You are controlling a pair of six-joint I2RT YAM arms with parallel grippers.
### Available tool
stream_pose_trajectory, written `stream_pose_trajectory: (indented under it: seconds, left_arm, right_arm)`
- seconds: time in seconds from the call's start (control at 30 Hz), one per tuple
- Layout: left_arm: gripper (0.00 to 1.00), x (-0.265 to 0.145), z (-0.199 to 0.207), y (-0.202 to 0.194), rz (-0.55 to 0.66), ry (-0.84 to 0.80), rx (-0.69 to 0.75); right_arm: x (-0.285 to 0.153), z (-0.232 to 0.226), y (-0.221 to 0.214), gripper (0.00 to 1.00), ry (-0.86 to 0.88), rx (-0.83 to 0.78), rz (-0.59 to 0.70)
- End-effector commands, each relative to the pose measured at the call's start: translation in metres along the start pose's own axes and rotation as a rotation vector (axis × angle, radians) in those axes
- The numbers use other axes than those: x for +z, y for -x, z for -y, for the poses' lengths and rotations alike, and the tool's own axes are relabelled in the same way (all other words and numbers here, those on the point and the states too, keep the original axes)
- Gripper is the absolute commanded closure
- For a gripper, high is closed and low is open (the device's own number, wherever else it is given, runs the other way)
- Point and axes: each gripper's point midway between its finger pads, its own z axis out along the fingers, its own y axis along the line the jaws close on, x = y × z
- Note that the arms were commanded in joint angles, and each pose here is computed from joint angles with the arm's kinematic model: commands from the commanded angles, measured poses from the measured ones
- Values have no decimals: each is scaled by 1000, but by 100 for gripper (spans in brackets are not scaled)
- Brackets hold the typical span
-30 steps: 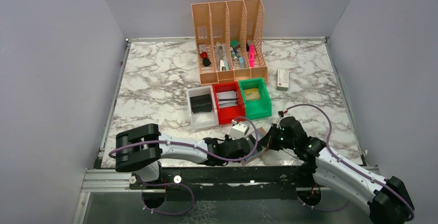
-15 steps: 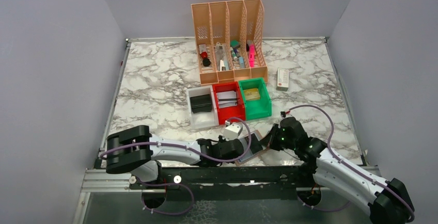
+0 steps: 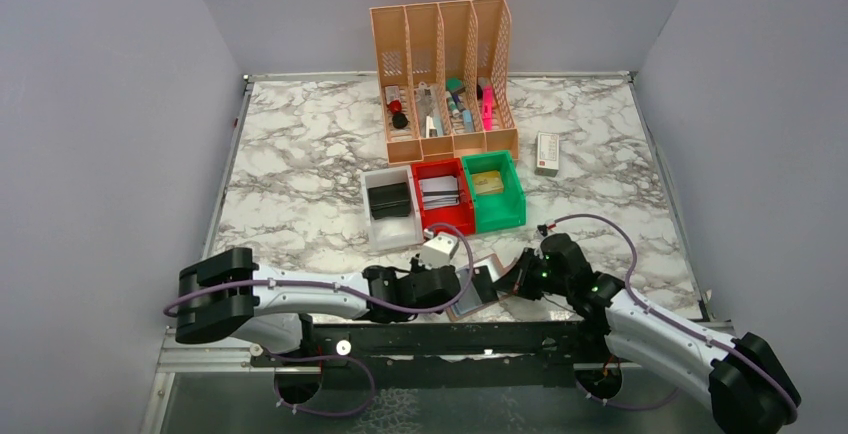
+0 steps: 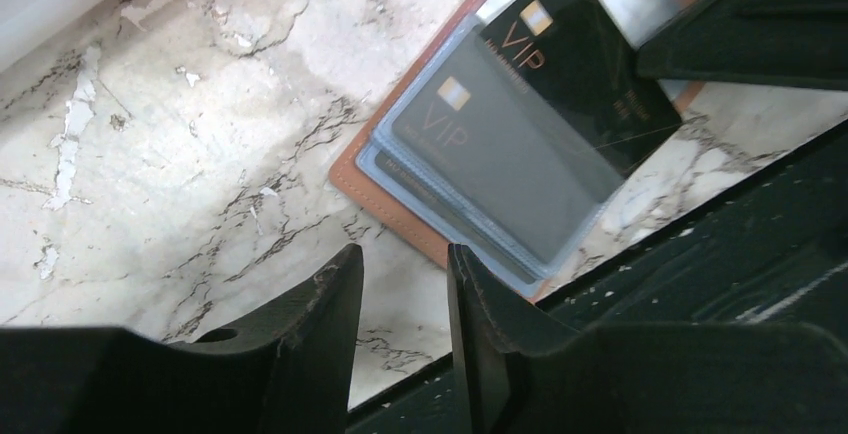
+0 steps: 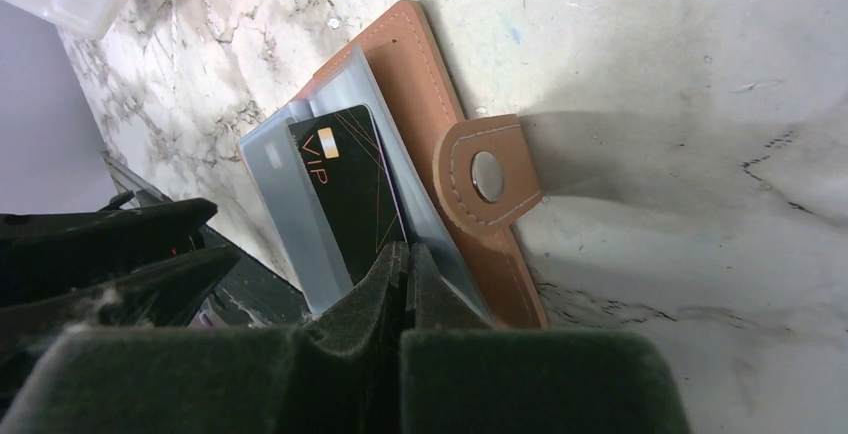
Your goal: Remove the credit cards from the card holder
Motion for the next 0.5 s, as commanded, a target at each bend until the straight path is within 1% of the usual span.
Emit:
stream_pose_trajectory:
  seconds: [0.0,0.07,0.17,0.27,0.33,0.47]
  left_arm:
    - [57,-15,22,36,99,-71,2]
    - [54,-17,37,43,116,-141,20]
    - [53,-12,57,46,120,-215,41]
    - [54,-1,69,40,80,-231,65]
    - [56,9,72,32,46,-223,81]
    - [65,26,72,14,-13,-197,96]
  right_arm:
    - [1,-1,-2,98,20,12,-8]
    - [1,-1,-3,97,23,15,-7]
    - [2,2,-2,96,13,15,1]
    - [2,4,-1,96,4,12,5]
    - [2,4,-2,96,2,9,4]
    - [1,5,-1,94,-3,4,11]
